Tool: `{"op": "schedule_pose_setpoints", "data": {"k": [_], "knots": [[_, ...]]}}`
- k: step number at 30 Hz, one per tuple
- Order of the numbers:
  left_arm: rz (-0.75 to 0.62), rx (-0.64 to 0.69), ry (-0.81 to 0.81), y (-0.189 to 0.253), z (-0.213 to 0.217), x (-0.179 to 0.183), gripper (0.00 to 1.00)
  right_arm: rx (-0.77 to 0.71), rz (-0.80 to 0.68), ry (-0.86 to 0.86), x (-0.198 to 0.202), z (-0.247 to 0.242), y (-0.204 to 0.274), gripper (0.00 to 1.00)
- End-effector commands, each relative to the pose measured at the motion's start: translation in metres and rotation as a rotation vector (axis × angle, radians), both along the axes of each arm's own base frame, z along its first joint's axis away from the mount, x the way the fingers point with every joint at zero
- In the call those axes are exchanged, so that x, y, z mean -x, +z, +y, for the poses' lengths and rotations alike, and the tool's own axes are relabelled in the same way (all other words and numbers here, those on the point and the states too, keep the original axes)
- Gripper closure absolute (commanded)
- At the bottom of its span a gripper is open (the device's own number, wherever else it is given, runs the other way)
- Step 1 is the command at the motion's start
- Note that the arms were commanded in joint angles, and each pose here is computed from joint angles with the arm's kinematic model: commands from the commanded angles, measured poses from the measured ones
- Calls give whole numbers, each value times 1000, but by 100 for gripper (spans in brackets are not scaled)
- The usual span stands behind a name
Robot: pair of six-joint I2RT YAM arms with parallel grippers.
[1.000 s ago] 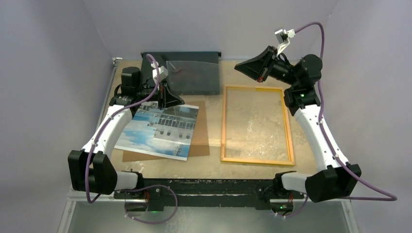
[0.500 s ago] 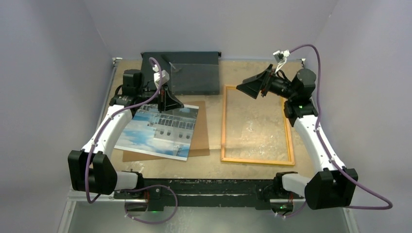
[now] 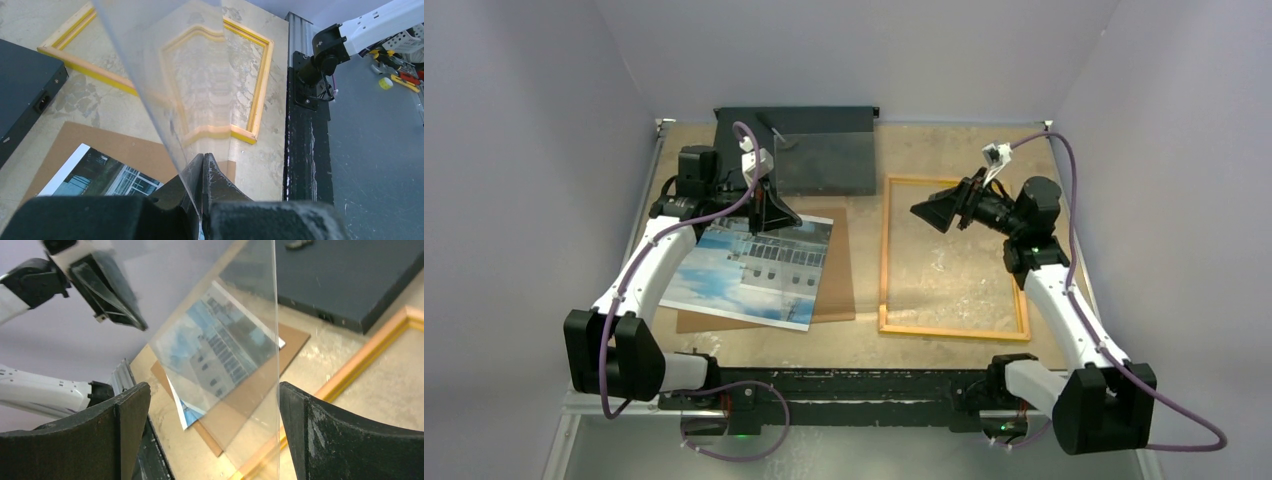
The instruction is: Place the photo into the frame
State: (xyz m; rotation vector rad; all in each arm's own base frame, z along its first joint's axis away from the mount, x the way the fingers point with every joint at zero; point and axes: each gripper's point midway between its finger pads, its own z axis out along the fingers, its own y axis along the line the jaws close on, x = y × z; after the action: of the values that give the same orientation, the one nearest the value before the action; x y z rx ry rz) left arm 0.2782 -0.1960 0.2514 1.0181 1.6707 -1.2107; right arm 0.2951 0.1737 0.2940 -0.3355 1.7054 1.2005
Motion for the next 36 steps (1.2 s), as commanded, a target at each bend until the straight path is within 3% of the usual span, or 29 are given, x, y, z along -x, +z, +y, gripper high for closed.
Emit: {"op": "schedule_pose_setpoints", "data": {"k": [1,9,21,26,31,36], "knots": [[-89,10,-26,20,-2,1,100,3,8,-21,-6,-2,-19,1],[-90,11,-27,18,-2,1,100,-47,23,18,13,2,-42,8],[-93,17,-31,23,-3,2,100,-45,34,-4,-6,2,-63,18],[-87,15,-10,22,-2,-3,100,-104,34,104,13,12,-62,35],[-75,12,39,19,-2,-14,100,-164,-26,224,42,18,-42,43],[-69,9,148,18,2,-34,100,-167,-12,210,47,17,-34,50]]}}
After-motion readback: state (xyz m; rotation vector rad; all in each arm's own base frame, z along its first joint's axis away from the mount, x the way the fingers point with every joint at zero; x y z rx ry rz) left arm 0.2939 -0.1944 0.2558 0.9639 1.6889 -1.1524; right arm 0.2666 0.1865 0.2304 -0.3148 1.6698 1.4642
